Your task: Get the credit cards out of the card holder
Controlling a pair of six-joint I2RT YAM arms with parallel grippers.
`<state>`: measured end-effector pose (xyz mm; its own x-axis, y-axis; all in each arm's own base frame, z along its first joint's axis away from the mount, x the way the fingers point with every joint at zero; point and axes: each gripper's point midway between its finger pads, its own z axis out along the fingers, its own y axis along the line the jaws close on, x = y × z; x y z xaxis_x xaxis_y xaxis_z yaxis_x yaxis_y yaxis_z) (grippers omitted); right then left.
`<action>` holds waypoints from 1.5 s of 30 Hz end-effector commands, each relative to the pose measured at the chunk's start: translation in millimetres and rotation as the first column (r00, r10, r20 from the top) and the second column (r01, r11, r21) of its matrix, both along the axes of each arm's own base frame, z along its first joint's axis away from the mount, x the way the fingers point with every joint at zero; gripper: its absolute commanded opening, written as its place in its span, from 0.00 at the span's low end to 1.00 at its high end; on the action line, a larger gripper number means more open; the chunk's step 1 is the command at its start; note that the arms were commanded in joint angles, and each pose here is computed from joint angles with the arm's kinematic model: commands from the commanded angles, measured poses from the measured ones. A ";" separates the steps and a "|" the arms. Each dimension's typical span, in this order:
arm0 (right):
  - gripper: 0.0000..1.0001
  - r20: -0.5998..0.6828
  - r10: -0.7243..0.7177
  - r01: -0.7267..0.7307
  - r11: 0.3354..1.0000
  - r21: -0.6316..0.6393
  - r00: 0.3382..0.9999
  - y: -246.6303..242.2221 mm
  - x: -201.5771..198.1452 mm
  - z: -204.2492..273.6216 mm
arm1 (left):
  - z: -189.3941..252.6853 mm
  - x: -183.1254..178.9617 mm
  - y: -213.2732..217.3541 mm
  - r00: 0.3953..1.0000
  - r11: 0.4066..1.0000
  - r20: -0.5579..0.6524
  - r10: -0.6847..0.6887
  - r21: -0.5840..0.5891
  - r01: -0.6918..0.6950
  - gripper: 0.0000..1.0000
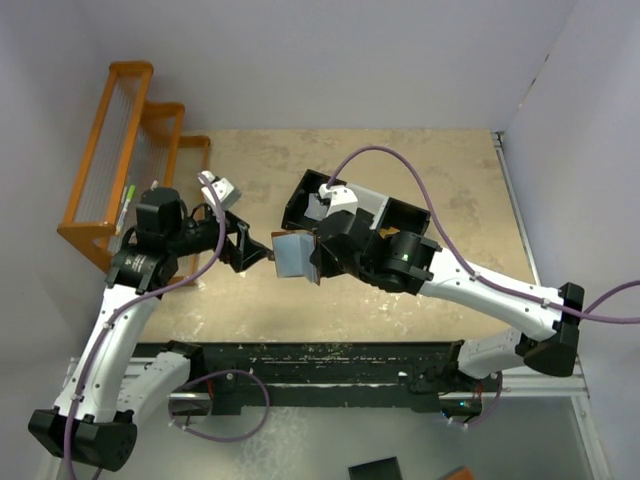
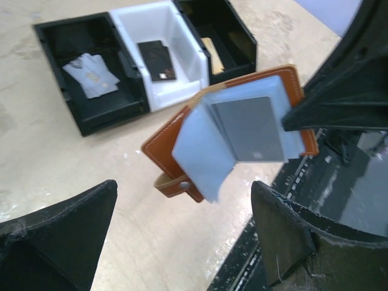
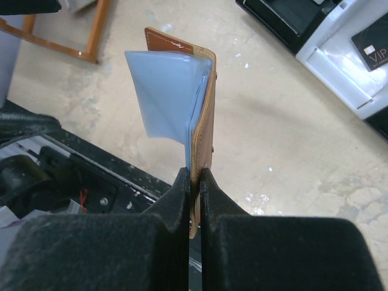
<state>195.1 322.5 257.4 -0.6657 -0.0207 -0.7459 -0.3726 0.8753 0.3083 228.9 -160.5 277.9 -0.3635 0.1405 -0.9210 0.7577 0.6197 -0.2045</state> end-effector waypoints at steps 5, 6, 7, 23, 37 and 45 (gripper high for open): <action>0.00 0.046 -0.009 0.008 1.000 0.015 0.999 11.6 0.0 28.1 | -9.8 -18.9 -29.2 0.980 0.981 -0.047 -0.192 -0.040 0.191 0.92; 0.00 0.046 -0.001 0.000 1.000 0.018 0.999 14.9 -0.4 29.7 | -13.8 -19.5 -32.3 0.979 0.980 -0.053 -0.198 -0.033 0.196 0.92; 0.00 0.047 0.004 -0.005 1.000 0.017 0.999 17.7 -0.5 30.8 | -19.1 -19.8 -35.4 0.978 0.980 -0.057 -0.200 -0.021 0.199 0.92; 0.00 0.109 0.258 -0.277 0.934 0.225 0.960 45.4 -38.2 70.4 | -61.4 7.2 -25.0 0.990 0.987 -0.091 -0.106 0.113 0.116 0.50; 0.00 0.170 0.289 -0.327 0.903 0.277 0.942 30.5 -49.5 86.5 | -38.1 -1.0 -36.7 0.981 0.987 -0.119 -0.153 0.025 0.157 0.45; 0.00 0.042 0.133 -0.133 0.991 0.007 0.990 11.1 -23.0 47.1 | -37.6 7.7 -36.7 0.983 0.994 -0.153 -0.106 0.019 0.110 0.46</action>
<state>158.9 342.2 305.5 -0.6074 -0.0686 -0.7914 -0.5819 0.7167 0.3844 222.8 -197.4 224.8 -0.5073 0.2380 -0.8282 0.7893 0.5140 -0.3358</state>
